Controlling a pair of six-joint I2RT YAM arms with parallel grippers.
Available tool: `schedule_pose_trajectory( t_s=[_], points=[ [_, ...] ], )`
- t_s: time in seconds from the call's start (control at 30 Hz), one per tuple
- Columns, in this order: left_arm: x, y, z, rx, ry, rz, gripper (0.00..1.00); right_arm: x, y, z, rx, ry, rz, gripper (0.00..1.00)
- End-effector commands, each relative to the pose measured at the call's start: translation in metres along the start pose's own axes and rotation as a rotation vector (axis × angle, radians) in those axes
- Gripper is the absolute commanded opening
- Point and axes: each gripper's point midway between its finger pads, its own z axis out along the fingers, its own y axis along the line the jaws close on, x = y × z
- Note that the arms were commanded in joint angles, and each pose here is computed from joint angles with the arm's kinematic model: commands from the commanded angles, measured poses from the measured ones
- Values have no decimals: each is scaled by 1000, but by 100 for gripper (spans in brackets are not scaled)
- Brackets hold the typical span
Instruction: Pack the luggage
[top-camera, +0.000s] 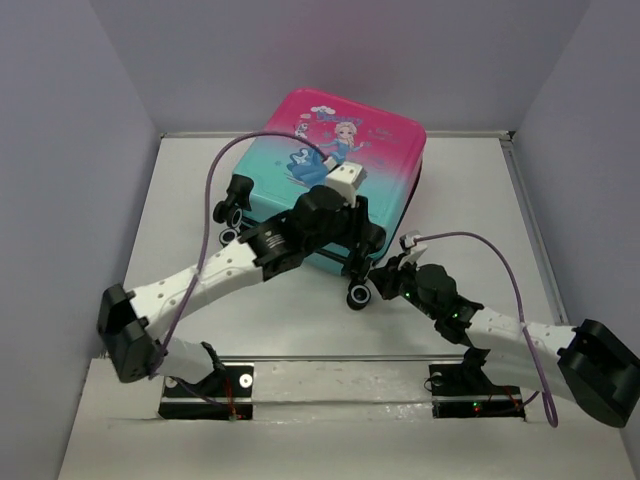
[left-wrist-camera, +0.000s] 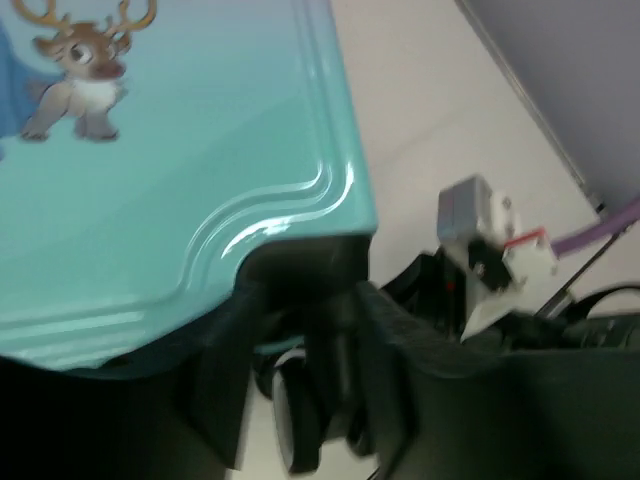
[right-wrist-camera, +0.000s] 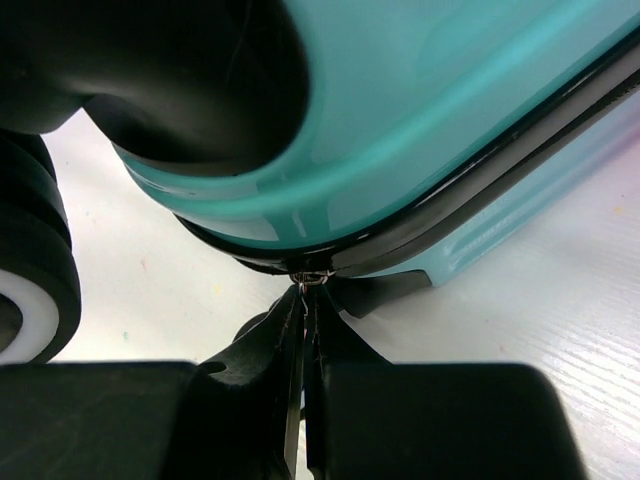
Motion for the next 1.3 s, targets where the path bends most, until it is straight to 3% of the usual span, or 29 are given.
schedule_pose_trajectory(
  t_s=[0.0,0.03,0.17,0.43,0.5,0.63,0.67,0.7,0.77,1.0,1.27],
  points=[
    [16,27,-59,-35,-14,-25,71,1,-14,5,68,33,-11,7],
    [35,32,-63,-34,37,-31,79,3,-12,4,62,40,-4,7],
    [65,30,-69,2,108,-31,85,4,-9,2,44,45,2,7],
    [49,-19,-31,190,94,-17,92,2,-7,1,37,41,13,7],
    [55,-24,-16,198,117,-11,84,3,-8,1,41,46,16,7],
    [46,-34,1,213,107,-7,40,2,-7,-3,43,45,31,7],
    [38,-41,6,229,97,-2,19,4,-9,-5,52,57,32,7],
    [31,-44,8,235,83,-4,9,3,-8,-6,49,57,35,7],
    [0,-55,10,244,13,1,6,-2,-4,-10,34,42,50,7],
    [-52,-93,49,336,-32,-58,6,-1,26,-14,-38,-12,63,7],
    [-95,-121,74,408,-84,-138,6,-34,72,13,-70,-205,82,7]
  ],
)
